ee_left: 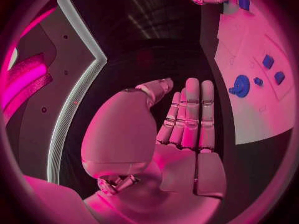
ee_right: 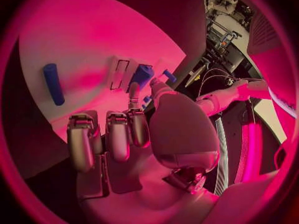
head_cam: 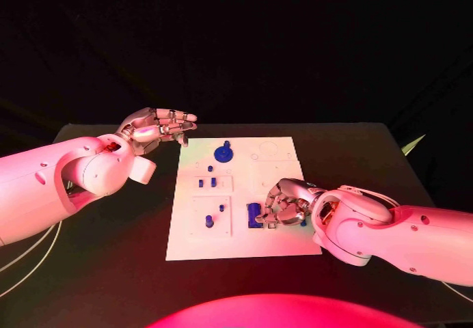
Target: Assemble the parts on the task board
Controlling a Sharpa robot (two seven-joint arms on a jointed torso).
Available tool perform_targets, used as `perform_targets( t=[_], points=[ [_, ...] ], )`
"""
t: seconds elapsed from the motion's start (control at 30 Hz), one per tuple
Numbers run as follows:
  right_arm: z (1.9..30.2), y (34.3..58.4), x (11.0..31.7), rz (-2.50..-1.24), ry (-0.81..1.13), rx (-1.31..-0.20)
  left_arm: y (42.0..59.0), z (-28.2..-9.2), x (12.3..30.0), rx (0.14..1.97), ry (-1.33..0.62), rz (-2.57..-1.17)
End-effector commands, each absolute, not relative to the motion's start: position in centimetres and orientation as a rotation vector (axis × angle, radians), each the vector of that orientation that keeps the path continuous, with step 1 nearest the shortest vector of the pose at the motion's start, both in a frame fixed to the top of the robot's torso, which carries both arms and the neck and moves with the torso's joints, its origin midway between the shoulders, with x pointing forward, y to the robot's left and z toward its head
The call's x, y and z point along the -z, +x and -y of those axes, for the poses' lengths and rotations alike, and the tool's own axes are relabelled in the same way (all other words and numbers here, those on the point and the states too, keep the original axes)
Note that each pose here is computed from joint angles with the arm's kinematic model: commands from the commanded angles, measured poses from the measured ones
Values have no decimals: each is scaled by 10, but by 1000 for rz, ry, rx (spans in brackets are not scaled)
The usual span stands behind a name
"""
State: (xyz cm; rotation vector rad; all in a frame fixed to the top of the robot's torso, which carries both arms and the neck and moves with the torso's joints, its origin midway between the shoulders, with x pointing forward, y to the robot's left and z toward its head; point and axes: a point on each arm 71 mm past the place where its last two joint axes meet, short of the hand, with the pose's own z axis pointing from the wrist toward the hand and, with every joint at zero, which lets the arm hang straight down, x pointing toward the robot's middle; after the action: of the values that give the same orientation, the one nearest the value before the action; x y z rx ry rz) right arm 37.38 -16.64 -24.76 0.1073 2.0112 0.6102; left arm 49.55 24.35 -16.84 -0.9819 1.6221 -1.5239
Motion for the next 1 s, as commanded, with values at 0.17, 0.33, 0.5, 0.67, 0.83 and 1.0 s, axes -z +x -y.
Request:
perform_targets(
  t=[0.17, 0.33, 0.5, 0.67, 0.83, 1.0],
  points=[
    [160, 372, 254, -2053, 94, -618, 495, -242, 167, 1540, -980, -1621],
    [159, 371, 255, -2064, 85, -615, 495, -243, 167, 1538, -981, -1620],
    [161, 371, 255, -2055, 92, -597, 495, -243, 167, 1536, -982, -1620],
    [162, 372, 255, -2041, 98, -586, 495, -244, 167, 1535, -982, -1620],
    [162, 372, 254, -2027, 103, -584, 495, -244, 167, 1535, -983, -1619],
    [165, 372, 252, -1998, 116, -594, 495, -244, 167, 1534, -983, -1620]
  ],
)
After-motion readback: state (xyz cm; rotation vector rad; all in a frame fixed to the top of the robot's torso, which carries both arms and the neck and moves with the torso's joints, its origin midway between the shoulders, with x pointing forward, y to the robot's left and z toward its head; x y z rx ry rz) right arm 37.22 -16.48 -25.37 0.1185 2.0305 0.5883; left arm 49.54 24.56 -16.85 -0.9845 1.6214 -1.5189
